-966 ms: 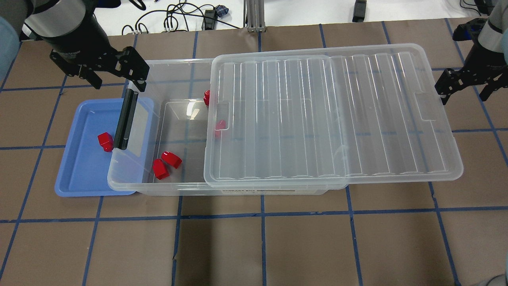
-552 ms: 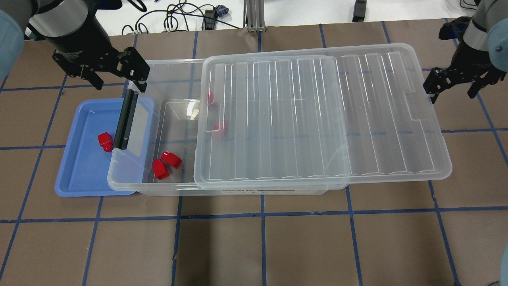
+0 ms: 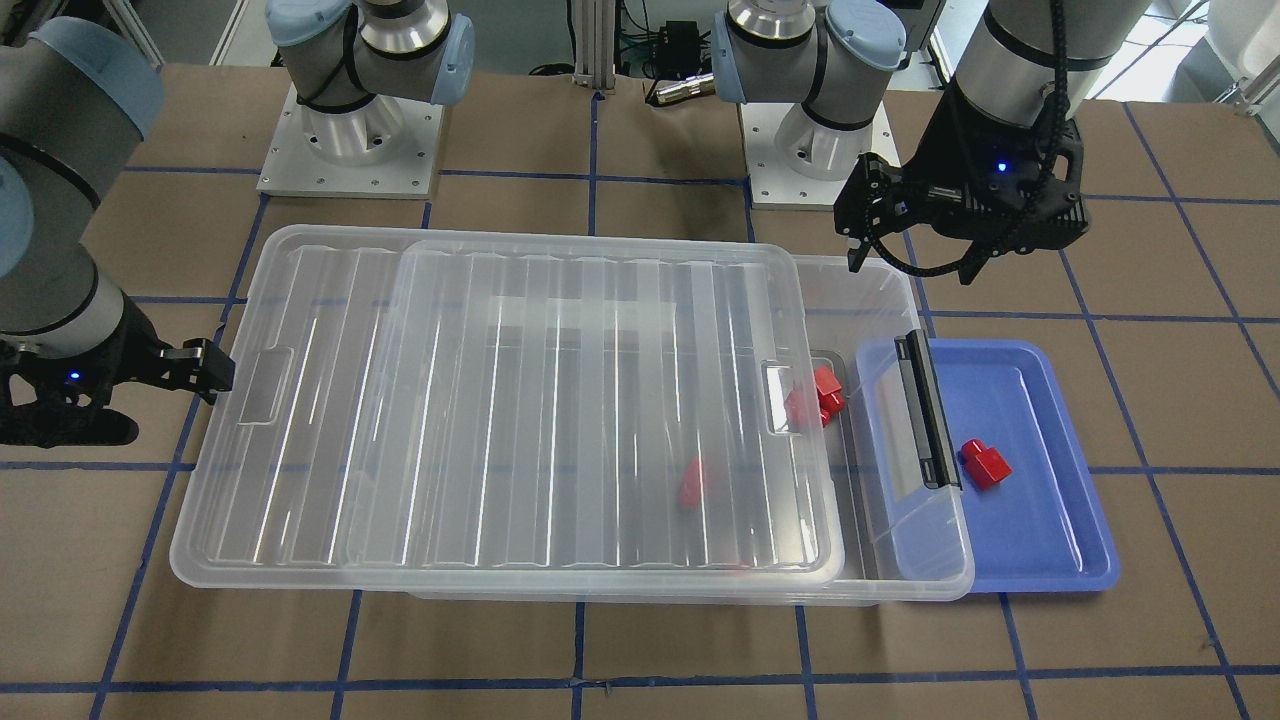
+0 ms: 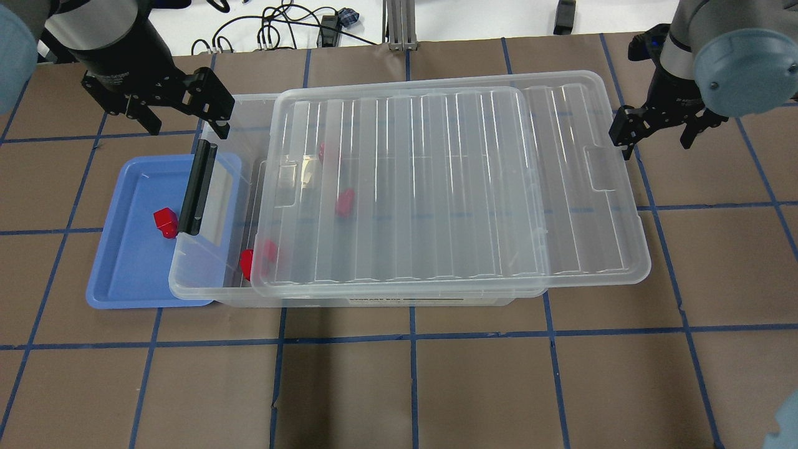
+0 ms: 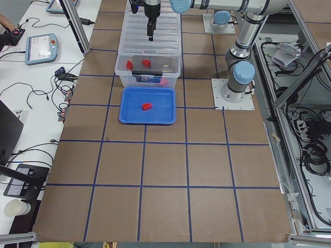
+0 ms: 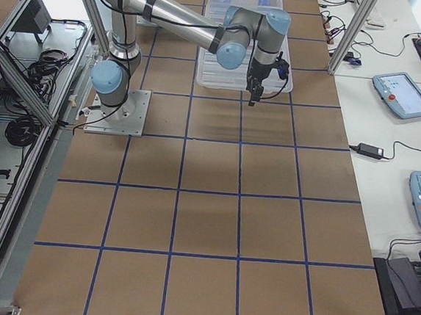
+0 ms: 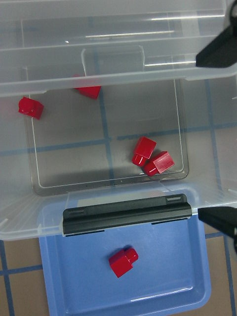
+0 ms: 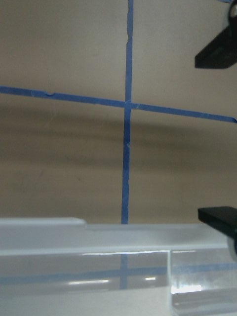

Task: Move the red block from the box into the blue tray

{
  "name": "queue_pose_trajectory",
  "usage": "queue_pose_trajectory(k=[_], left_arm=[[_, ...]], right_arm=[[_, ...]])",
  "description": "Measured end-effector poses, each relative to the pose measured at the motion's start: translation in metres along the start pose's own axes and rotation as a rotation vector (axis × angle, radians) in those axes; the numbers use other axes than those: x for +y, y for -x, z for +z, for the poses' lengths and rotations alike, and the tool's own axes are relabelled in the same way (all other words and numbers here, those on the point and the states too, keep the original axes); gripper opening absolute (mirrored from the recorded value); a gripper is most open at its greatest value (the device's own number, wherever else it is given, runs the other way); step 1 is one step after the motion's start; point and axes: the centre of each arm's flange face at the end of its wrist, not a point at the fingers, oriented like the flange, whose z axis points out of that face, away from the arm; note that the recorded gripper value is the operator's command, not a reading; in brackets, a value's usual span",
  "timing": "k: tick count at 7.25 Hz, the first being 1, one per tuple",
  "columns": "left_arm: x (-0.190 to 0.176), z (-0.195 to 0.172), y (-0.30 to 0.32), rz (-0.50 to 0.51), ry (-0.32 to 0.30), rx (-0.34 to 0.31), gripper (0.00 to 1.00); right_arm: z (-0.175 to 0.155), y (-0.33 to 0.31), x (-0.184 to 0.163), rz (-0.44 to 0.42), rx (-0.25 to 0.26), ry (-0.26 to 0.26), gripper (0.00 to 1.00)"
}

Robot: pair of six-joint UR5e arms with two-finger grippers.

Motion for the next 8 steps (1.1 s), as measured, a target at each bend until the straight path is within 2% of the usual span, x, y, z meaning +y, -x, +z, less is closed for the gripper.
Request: queue_pose_trajectory(k=[4,8], left_arm=[[-0.001,0.002,-0.001,0.002,0.003,-0.001,1.00],[-0.002,0.008,0.000,0.000,0.016,-0.001,1.00]], right_arm=[[-0.010,0.059,0.000,-0.026,0.011,-0.020,1.00],[-0.012,0.072,0.001,-0.046,0.013,-0.026,1.00]])
